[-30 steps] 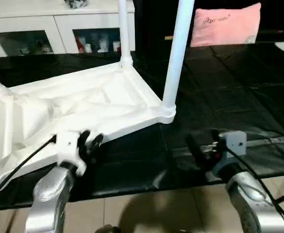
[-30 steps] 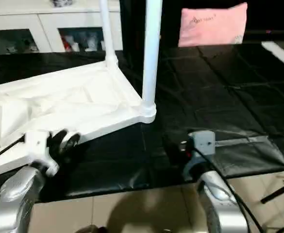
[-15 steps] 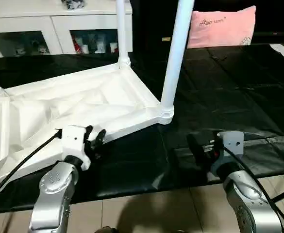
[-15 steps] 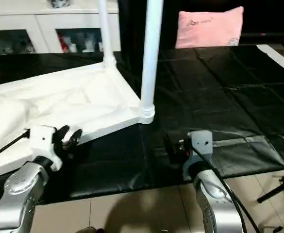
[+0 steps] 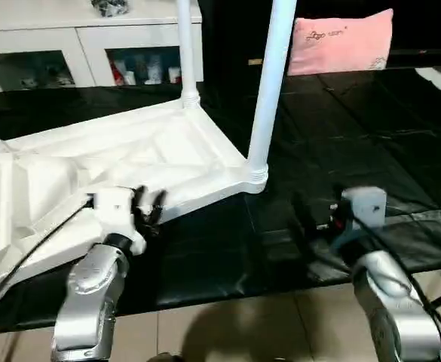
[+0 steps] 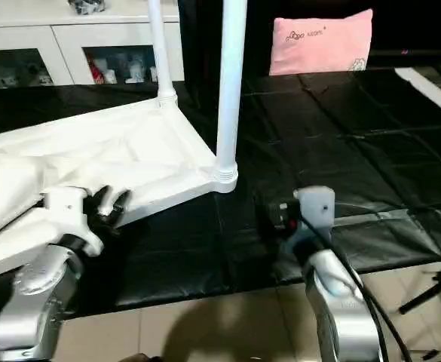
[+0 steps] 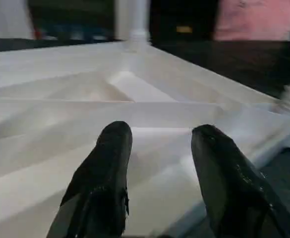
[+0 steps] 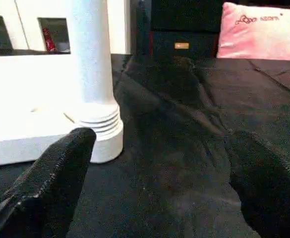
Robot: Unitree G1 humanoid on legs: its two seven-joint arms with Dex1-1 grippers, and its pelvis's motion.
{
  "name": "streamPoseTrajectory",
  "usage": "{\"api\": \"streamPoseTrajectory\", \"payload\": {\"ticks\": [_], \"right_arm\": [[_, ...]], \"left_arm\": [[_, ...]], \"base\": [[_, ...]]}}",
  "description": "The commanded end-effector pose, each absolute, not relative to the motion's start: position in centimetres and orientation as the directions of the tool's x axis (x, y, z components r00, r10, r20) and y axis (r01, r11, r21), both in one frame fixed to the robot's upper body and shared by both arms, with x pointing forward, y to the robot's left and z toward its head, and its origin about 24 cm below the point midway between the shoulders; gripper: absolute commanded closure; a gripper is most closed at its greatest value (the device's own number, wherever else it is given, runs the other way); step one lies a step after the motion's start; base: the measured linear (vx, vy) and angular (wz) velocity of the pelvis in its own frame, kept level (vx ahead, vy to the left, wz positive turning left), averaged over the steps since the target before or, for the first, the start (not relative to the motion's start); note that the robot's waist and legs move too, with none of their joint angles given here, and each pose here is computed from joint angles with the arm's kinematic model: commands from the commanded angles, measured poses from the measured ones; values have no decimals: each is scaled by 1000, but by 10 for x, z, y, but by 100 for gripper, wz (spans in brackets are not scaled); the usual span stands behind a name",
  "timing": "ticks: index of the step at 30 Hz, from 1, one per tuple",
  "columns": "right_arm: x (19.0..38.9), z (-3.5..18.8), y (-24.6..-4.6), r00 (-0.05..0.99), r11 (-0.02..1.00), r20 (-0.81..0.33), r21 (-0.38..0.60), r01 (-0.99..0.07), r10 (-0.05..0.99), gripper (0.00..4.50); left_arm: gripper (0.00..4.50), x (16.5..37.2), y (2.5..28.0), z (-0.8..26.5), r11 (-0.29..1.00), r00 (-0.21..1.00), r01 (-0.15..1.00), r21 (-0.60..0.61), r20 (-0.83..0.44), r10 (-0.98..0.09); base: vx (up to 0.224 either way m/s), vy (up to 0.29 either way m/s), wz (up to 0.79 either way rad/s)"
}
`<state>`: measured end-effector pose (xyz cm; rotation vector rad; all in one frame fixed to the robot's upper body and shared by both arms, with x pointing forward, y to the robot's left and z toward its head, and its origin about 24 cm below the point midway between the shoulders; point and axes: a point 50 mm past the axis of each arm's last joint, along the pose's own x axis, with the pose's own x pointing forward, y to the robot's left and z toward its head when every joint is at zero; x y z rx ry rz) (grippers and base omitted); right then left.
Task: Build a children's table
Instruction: Rotate leg to tighten
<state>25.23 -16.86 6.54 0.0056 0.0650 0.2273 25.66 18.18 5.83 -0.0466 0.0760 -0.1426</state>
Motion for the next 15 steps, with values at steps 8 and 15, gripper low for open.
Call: {"api": "streamPoseTrajectory", "payload": {"ticks": [8,15], "right_arm": [[259,63,-165,968,969,-79,80,-234,240,0],[257,63,-169,977,976,-80,114,-187,196,0]], "left_arm": [[227,248,190,66,995,995,84,-55,-53,-87],[227,259,188,68,994,992,111,-21,-65,-112]], "base": [[0,0,0],[0,0,0]]}}
